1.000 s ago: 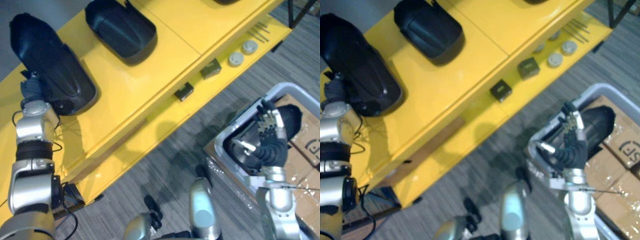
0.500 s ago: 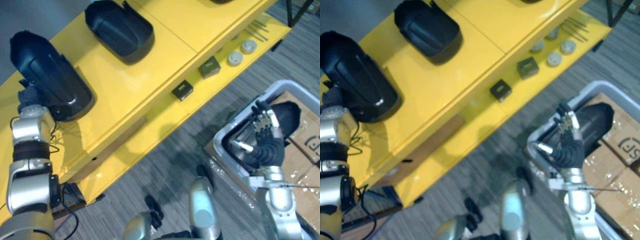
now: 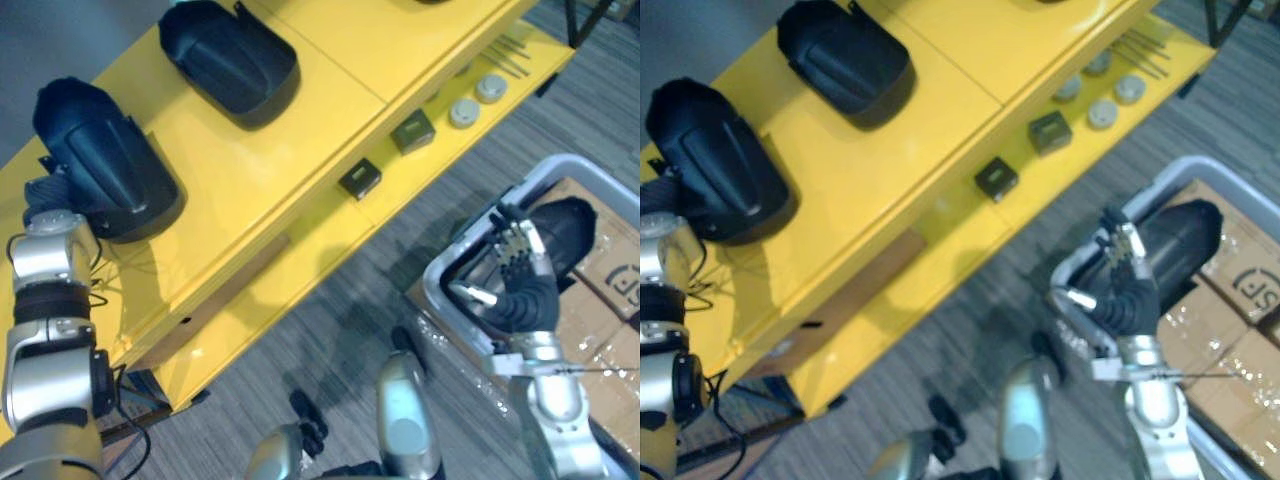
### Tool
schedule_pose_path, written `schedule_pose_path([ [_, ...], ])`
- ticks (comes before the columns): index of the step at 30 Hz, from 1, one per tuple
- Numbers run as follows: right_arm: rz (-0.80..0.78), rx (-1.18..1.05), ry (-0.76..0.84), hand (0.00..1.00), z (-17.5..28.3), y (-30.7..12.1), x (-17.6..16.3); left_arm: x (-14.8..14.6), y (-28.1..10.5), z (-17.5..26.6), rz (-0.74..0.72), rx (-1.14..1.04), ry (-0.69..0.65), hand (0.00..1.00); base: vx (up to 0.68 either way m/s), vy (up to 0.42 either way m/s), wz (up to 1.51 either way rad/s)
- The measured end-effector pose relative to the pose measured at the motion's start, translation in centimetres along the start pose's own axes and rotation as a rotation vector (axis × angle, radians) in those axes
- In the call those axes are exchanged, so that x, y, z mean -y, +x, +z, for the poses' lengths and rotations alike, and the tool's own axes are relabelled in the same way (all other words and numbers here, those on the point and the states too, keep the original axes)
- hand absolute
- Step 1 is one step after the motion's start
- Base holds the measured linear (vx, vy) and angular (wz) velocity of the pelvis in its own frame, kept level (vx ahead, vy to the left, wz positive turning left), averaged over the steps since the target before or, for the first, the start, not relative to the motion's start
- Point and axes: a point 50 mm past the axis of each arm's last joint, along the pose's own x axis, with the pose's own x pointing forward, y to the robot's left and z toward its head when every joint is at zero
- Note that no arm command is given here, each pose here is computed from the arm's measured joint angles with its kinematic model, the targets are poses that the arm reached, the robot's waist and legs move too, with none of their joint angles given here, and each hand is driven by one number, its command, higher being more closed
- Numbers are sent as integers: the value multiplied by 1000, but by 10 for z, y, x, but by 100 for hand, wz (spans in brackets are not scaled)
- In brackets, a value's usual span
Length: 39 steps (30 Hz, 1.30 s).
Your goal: Walk over and take plastic housings, then place them on the shelf
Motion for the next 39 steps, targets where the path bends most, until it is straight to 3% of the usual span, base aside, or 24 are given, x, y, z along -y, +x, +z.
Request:
schedule_pose_path([
  [7, 1, 3, 7, 0, 1, 1, 1, -6, 0, 0, 90, -10, -37, 0, -29, 2, -5],
  [15, -3, 5, 7, 0, 1, -2, 2, -24, -2, 12, 359, 57, -179, 0, -3, -2, 2],
  [19, -10, 68, 9, 0, 6, -6, 4, -28, -8, 42, 441, 170, -283, 0, 19, -1, 1],
  [25, -75, 121, -34, 0, 1, -1, 22, -51, -20, 102, 533, 441, -264, 0, 7, -6, 17],
  [33, -164, 240, 67, 0, 0, 33, 19, -43, -41, 131, 442, 710, -243, 0, 78, -7, 35],
  [36, -140, 224, 80, 0, -8, 48, 5, -42, -49, 117, 371, 795, -248, 0, 59, -13, 42],
  [39, -132, 239, 45, 0, -8, 62, -4, -58, -48, 75, 351, 783, -233, 0, 48, -10, 45],
])
